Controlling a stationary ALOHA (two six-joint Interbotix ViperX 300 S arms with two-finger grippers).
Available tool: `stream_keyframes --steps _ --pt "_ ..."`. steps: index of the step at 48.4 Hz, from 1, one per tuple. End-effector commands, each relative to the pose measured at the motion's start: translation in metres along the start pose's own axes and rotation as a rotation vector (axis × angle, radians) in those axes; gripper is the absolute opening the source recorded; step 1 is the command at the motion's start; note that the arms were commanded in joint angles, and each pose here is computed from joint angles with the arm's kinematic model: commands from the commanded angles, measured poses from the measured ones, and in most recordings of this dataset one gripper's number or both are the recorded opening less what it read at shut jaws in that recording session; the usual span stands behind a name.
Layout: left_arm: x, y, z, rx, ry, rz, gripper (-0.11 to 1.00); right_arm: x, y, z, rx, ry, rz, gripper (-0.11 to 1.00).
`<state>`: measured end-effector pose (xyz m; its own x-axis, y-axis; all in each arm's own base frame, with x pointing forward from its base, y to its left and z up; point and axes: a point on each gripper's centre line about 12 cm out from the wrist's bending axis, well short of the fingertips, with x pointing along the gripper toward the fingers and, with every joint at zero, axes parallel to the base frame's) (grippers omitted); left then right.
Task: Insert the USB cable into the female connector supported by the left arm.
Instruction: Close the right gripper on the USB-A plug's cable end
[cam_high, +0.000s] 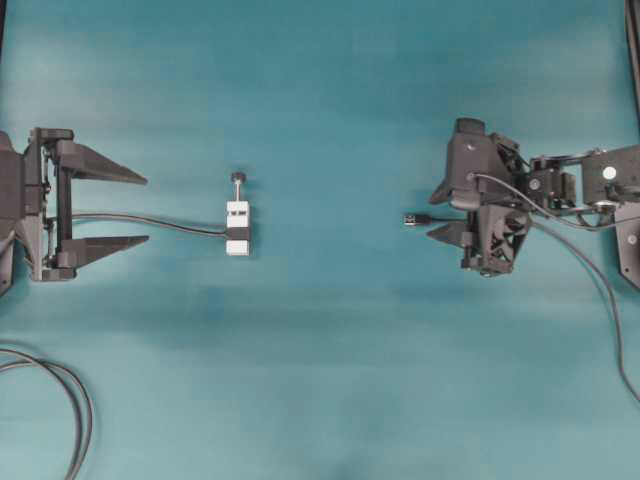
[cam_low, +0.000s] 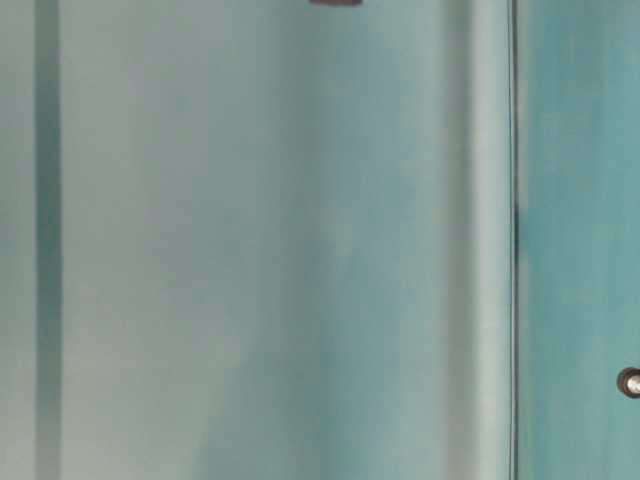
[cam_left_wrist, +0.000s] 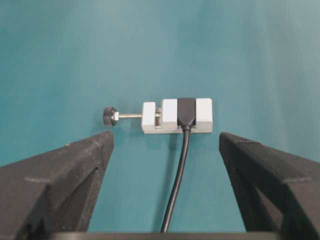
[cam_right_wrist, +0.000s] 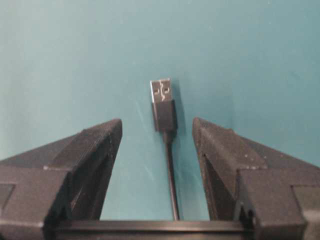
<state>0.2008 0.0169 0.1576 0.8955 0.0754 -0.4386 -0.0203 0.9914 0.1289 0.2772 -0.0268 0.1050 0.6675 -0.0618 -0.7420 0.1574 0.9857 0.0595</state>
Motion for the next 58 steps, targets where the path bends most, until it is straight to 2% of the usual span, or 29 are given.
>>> stream_keyframes --steps 1,26,58 --pt "0.001 0.001 0.007 0.012 -0.021 0.004 0.93 0.004 0.001 0.010 -0.004 -0.026 0.002 0.61" --pt "0.002 0.001 0.009 0.010 -0.026 0.001 0.93 0.013 -0.003 0.001 0.002 0.019 -0.009 0.60" --pt "0.002 0.001 0.010 0.012 -0.026 0.000 0.93 0.019 -0.010 0.005 0.020 0.015 -0.024 0.60"
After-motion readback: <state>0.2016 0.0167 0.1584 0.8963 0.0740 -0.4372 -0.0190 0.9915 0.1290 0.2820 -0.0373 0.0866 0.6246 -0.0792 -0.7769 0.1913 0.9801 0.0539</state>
